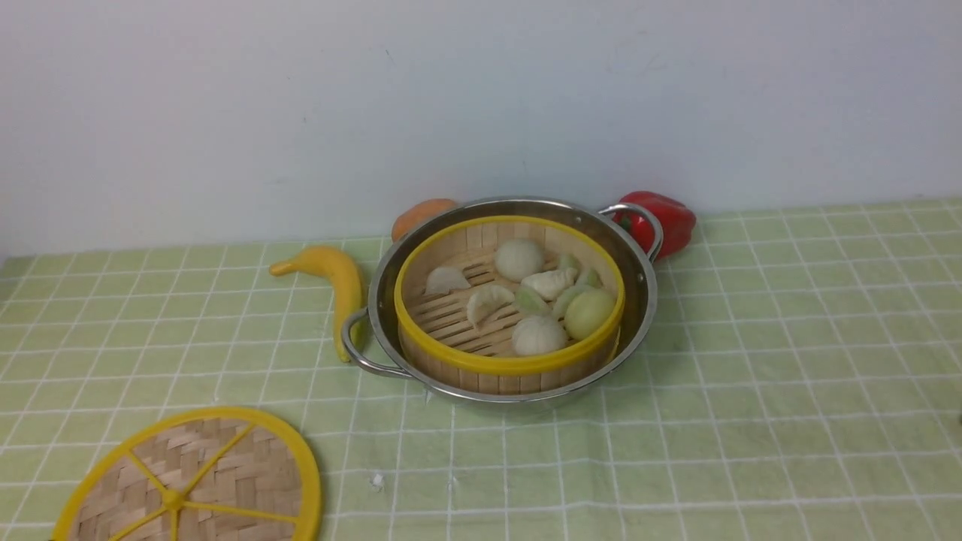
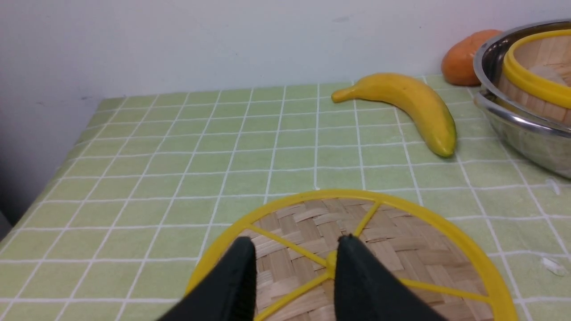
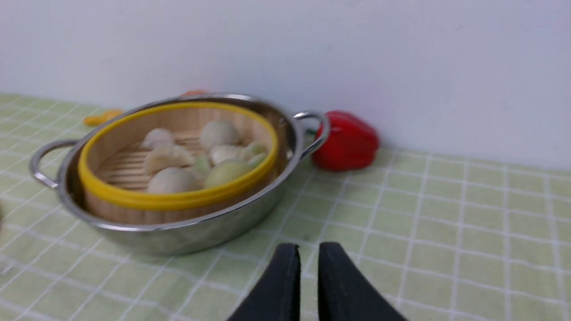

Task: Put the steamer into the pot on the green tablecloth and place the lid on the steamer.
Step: 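Grasp the bamboo steamer lid lying on the table by its centre knob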

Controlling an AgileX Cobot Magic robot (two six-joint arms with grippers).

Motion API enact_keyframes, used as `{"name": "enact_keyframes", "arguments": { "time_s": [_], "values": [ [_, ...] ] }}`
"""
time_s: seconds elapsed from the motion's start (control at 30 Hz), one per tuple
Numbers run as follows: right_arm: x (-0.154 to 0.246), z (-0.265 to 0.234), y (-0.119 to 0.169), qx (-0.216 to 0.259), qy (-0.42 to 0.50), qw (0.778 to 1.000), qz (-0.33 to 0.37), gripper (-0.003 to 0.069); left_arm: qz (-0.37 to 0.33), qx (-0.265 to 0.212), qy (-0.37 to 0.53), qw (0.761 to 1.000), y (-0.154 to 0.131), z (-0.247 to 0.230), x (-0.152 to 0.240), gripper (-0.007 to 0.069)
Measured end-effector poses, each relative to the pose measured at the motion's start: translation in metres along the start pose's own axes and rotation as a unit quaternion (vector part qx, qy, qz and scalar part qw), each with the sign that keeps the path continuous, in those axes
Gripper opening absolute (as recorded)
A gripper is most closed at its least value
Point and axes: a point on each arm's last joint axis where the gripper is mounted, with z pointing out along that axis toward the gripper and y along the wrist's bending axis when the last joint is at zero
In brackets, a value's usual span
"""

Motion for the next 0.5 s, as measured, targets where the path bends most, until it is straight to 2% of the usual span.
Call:
{"name": "enact_keyframes", "arguments": {
  "time_s": [0.17,0.27,0.5],
  "values": [
    [0.028,-0.014,-0.011,0.053,-0.063,0.996,-0.015,0.0097,0.000,0.000,0.000,1.000,0.000,0.000,0.000,0.0243],
    [0.041,-0.017,-0.015,0.074,-0.067,0.995,-0.004,0.0103,0.000,0.000,0.000,1.000,0.000,0.000,0.000,0.0243],
    [0.056,-0.023,-0.018,0.090,-0.067,0.993,0.038,0.0120,0.000,0.000,0.000,1.000,0.000,0.000,0.000,0.0243]
  ]
}}
